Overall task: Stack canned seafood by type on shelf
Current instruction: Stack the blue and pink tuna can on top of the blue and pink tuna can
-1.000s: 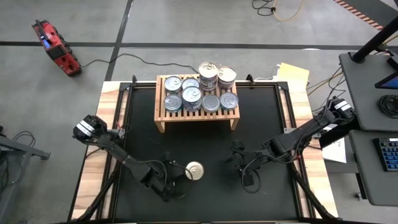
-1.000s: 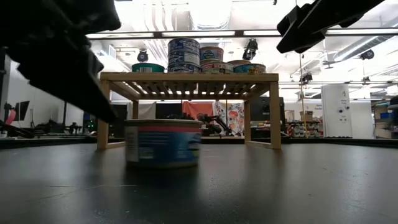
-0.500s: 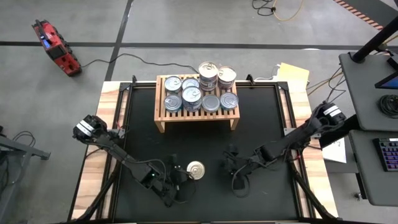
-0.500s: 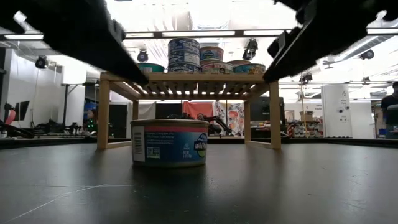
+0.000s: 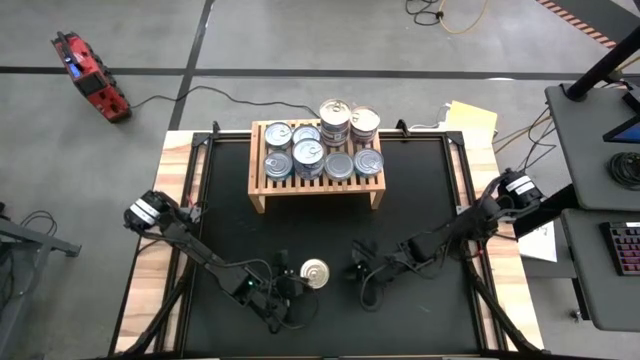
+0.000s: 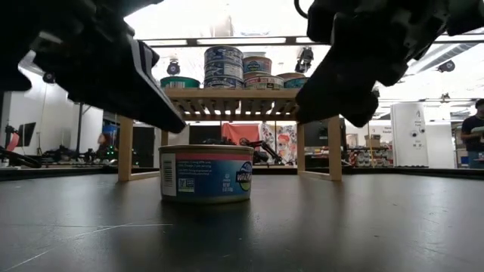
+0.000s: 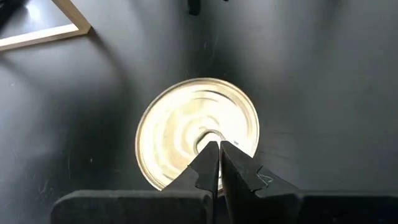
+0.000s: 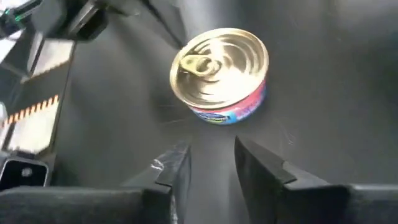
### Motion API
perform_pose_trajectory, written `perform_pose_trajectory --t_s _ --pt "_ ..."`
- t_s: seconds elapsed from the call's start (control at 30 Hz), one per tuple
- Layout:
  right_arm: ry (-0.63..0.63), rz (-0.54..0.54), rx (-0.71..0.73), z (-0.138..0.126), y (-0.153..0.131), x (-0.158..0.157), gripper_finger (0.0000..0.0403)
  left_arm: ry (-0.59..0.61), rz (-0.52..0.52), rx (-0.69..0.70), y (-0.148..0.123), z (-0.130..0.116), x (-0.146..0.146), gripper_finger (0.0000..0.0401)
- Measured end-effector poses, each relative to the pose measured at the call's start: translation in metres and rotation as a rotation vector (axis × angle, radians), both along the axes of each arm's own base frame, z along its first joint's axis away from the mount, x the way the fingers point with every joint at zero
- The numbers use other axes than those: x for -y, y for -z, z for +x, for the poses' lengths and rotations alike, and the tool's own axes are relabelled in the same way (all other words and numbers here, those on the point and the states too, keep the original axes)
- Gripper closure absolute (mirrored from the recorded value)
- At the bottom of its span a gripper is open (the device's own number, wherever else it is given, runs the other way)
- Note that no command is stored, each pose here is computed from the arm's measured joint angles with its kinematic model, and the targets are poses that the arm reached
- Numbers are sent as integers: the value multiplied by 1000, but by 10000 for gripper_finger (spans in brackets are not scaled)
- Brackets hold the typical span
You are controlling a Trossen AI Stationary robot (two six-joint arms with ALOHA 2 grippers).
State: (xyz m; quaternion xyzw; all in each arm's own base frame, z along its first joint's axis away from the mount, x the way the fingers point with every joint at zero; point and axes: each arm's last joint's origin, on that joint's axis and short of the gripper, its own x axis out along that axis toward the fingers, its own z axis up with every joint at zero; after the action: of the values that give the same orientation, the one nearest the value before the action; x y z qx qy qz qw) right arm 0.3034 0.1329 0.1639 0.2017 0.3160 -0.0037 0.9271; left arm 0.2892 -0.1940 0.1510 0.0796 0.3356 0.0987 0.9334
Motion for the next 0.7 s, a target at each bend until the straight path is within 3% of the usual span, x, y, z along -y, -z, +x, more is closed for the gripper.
perform_pose_trajectory --t_s 0.4,0.7 --pt "179 190 13 15 14 11 178 -4 35 -31 8 -1 0 401" --pt "249 267 15 23 26 15 125 -10 29 -39 10 -4 0 401"
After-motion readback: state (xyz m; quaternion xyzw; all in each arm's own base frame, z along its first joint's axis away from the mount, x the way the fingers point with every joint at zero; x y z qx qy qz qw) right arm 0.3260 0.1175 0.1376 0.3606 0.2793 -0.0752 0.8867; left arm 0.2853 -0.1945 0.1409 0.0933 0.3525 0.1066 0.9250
